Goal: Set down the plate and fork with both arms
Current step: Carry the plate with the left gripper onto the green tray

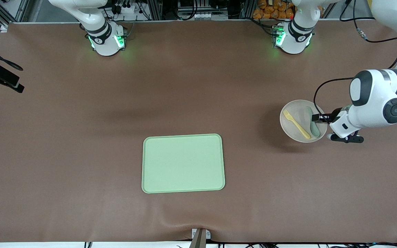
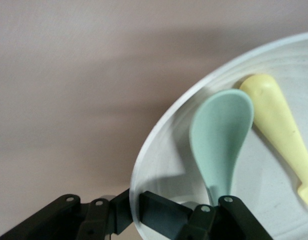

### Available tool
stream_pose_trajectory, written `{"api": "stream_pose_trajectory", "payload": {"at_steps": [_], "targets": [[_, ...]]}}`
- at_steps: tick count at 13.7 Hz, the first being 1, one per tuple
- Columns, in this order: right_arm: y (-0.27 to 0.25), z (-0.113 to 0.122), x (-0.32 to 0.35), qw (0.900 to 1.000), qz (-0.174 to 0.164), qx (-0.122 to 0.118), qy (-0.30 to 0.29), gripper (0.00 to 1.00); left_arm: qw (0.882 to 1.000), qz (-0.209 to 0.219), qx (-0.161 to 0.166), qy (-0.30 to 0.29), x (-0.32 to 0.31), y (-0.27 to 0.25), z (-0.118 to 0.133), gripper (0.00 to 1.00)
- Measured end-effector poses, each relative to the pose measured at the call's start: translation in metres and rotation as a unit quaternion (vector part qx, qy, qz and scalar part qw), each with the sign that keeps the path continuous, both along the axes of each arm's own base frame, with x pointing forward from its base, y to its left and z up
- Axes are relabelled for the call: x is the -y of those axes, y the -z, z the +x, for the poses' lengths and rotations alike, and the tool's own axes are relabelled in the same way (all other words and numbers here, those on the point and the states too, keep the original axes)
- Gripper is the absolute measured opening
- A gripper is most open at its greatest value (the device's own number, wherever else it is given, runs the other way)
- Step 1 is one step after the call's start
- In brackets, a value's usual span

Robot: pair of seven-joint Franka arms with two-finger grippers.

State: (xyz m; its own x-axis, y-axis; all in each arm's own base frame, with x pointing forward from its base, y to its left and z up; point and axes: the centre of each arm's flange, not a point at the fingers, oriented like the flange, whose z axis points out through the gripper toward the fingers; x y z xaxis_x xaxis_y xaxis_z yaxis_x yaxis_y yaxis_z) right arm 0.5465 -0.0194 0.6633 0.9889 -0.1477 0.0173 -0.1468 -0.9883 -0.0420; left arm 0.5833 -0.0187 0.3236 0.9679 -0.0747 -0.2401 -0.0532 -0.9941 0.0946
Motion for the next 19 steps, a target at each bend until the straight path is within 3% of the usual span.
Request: {"api": "stream_pose_trajectory", "payload": {"at_steps": [4, 7, 10, 12, 15, 19], "targets": [[0.0, 0.0, 0.002, 1.0, 0.001, 0.0, 0.002, 1.0, 0.999, 0.004, 0.009, -0.04, 0.131, -0.008, 0.026, 0.0], [0.0, 0.0, 0.001, 1.0, 0.001, 0.0, 0.001, 1.0, 0.998, 0.011, -0.001, -0.066, 0.235, 0.022, 0.033, 0.0], [0.0, 0.0, 0.002, 1.0, 0.001, 0.0, 0.002, 1.0, 0.997, 0.009, -0.007, -0.076, 0.299, 0.059, 0.039, 0.0], [0.0, 0.0, 0.002, 1.0, 0.001, 0.0, 0.002, 1.0, 0.997, -0.006, 0.008, -0.072, 0.324, 0.08, 0.044, 0.0], [0.0, 0.0, 0.001, 1.0, 0.001, 0.001, 0.001, 1.0, 0.994, -0.041, 0.06, -0.075, 0.356, 0.1, 0.048, 0.0], [0.0, 0.0, 0.001, 1.0, 0.001, 0.001, 0.001, 1.0, 0.991, -0.063, 0.087, -0.074, 0.399, 0.117, 0.035, 0.0]]}}
